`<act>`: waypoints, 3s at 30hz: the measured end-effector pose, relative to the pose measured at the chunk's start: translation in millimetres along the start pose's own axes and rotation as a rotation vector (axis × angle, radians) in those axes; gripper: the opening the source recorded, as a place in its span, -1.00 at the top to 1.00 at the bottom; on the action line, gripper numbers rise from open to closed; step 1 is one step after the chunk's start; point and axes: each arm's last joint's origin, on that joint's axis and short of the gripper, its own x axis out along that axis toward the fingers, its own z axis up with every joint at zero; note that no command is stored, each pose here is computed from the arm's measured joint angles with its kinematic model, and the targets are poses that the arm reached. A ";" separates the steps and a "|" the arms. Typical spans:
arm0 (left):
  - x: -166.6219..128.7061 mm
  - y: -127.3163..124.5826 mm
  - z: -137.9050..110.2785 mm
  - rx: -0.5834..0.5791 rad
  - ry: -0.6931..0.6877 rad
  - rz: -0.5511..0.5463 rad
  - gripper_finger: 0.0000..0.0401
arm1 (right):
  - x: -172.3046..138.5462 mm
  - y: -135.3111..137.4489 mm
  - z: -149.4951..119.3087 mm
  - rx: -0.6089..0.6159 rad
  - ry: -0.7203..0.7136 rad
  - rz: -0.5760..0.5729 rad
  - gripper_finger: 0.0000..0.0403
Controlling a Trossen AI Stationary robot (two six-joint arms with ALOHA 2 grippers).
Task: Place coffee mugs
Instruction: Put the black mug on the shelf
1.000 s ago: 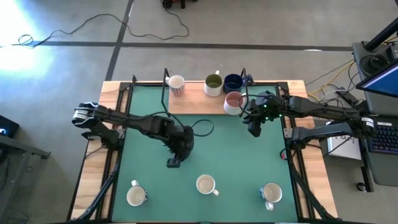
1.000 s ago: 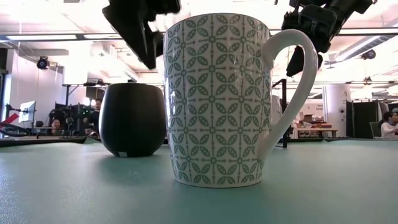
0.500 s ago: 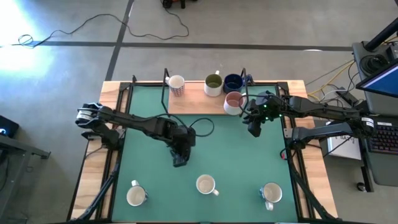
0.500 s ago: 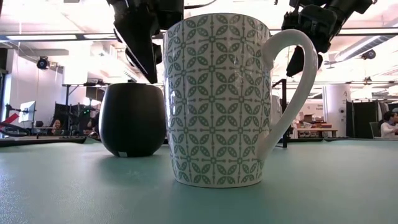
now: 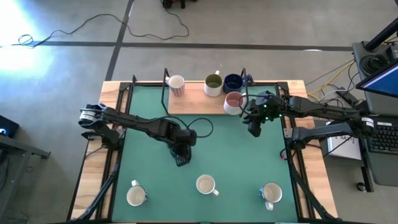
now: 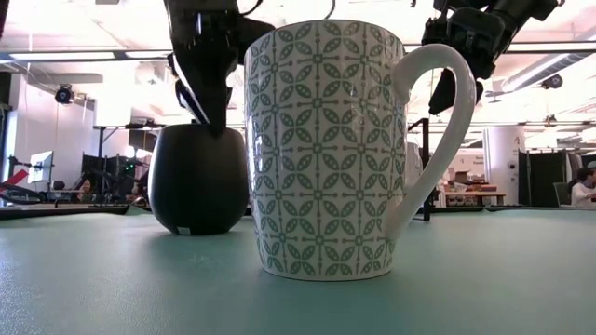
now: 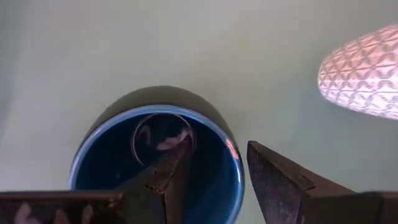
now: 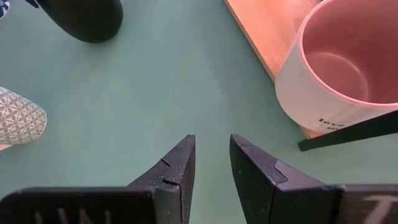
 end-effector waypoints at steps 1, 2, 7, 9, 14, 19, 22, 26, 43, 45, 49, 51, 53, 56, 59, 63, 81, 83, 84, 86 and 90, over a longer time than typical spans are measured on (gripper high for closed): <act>2.2 -0.1 0.0 0.001 0.007 0.004 0.28 | 0.0 0.0 0.0 0.000 0.000 0.000 0.56; 4.8 -0.1 0.1 0.007 0.015 0.007 0.28 | 0.0 0.0 0.0 0.000 0.000 0.000 0.56; 9.7 -0.2 0.9 0.089 0.021 0.017 0.32 | 0.0 0.0 0.0 0.000 0.000 0.000 0.56; 9.7 -0.1 1.2 0.135 0.015 0.025 0.38 | 0.0 0.0 0.0 0.000 0.000 0.000 0.56; 9.6 1.9 1.9 0.182 0.006 0.056 0.67 | 0.0 0.0 0.0 0.000 0.000 0.000 0.56; 10.1 2.0 1.9 0.196 0.009 0.052 0.96 | 0.1 -0.1 0.0 0.000 0.000 0.000 0.56; 10.5 2.5 2.4 0.229 0.011 0.044 0.95 | 0.0 0.0 0.0 0.000 0.000 0.000 0.56; 8.0 4.4 5.7 0.315 0.010 0.037 0.97 | 0.1 0.0 0.0 0.000 0.000 0.000 0.56; -7.7 46.6 34.0 0.728 -0.039 0.022 0.99 | 0.1 0.0 0.0 0.000 0.000 0.000 0.56; -8.5 53.6 35.8 0.746 -0.040 0.004 0.99 | 0.0 0.0 0.0 0.000 0.000 0.000 0.56; -15.3 66.4 40.3 0.774 -0.039 -0.052 0.99 | 0.0 0.0 0.0 0.000 0.000 0.000 0.56; -21.1 72.3 43.9 0.796 -0.045 -0.054 0.99 | 0.1 0.0 0.0 0.000 0.000 0.000 0.56; -27.2 77.8 46.7 0.819 -0.042 -0.049 0.99 | 0.0 0.0 0.0 0.000 0.000 0.000 0.56; -34.6 86.5 48.6 0.838 -0.027 -0.047 0.98 | 0.1 0.0 0.0 0.000 0.000 0.000 0.56; -39.5 95.1 50.3 0.844 -0.020 -0.044 0.98 | 0.0 0.0 0.0 0.000 0.000 0.000 0.56; -43.2 108.7 51.6 0.880 -0.015 -0.033 0.97 | 0.0 0.0 0.0 0.000 0.000 0.000 0.56; -54.1 153.1 59.0 0.995 -0.058 0.039 0.96 | 0.1 0.0 0.0 0.000 0.000 0.000 0.56; -54.6 155.2 59.8 0.997 -0.066 0.046 0.96 | 0.0 0.0 0.0 0.000 0.000 0.000 0.56; -54.9 156.7 60.1 0.995 -0.070 0.048 0.96 | 0.0 0.0 0.0 0.000 0.000 0.000 0.56; -55.5 160.1 60.1 0.986 -0.071 0.053 0.96 | 0.0 0.0 0.0 0.000 0.000 0.000 0.56; -55.1 166.2 60.8 0.978 -0.069 0.068 0.96 | 0.1 0.0 0.0 0.000 0.000 0.000 0.56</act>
